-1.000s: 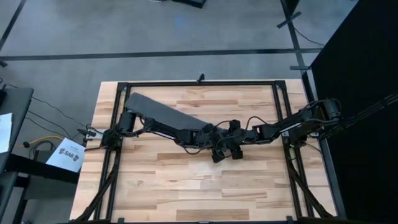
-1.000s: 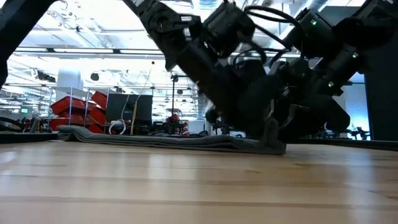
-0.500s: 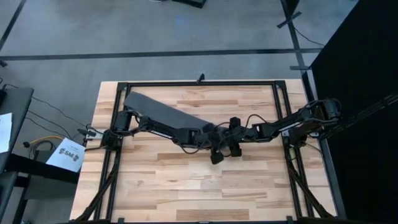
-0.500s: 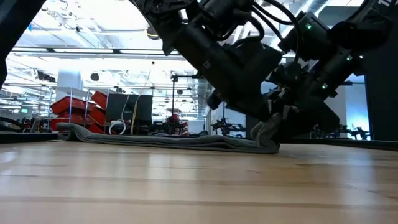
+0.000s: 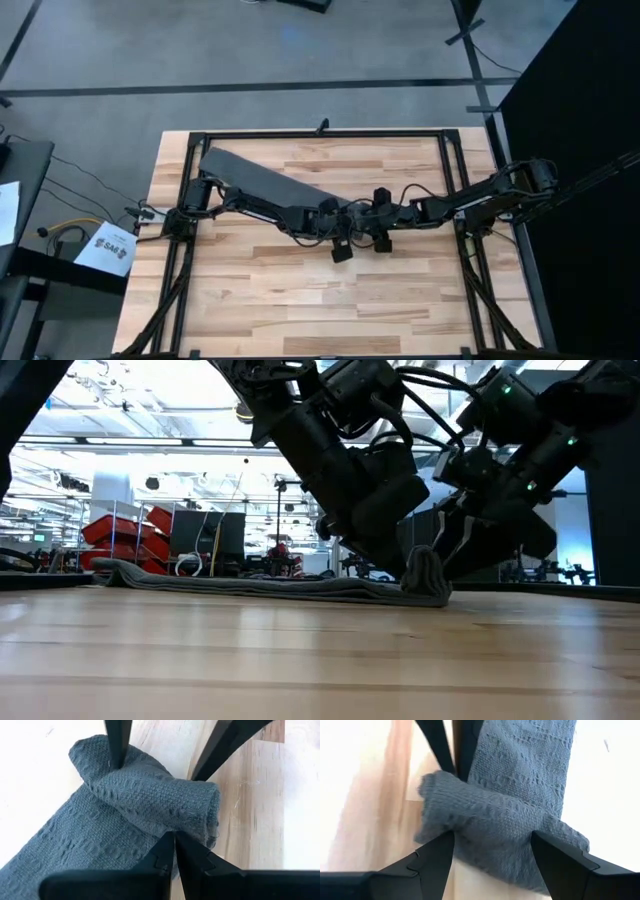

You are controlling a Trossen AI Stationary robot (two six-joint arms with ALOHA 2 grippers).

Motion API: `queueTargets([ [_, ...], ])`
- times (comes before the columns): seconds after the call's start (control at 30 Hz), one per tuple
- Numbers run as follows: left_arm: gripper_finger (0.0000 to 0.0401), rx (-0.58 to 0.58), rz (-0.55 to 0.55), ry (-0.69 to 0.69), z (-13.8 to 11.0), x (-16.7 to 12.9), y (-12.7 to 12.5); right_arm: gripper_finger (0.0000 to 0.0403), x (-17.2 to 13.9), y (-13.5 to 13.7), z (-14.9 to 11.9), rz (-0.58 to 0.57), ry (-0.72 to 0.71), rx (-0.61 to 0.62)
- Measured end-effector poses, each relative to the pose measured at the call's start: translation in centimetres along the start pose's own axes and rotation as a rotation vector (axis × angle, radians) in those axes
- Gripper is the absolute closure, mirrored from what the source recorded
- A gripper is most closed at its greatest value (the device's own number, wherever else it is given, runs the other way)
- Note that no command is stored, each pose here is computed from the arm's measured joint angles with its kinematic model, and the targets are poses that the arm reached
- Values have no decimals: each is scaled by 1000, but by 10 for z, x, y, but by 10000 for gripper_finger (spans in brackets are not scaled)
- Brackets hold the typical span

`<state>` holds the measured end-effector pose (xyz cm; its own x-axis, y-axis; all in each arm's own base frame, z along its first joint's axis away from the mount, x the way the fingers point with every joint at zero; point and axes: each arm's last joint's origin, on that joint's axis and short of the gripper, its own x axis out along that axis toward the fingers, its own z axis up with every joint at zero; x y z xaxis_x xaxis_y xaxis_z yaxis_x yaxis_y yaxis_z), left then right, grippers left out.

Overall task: Roll towel
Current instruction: Roll the gray towel

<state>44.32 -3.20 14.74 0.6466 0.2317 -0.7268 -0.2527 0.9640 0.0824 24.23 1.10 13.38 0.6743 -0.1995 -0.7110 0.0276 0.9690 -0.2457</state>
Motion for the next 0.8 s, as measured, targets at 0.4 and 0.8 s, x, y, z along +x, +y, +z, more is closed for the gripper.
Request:
queueTargets([
  [0.4, 395, -22, 24, -116, -7, 9, 7, 148, -16, 6, -15, 20, 139, 190],
  [0.8, 395, -48, 27, -206, -24, 26, 16, 148, 6, 6, -22, -13, 120, 315],
])
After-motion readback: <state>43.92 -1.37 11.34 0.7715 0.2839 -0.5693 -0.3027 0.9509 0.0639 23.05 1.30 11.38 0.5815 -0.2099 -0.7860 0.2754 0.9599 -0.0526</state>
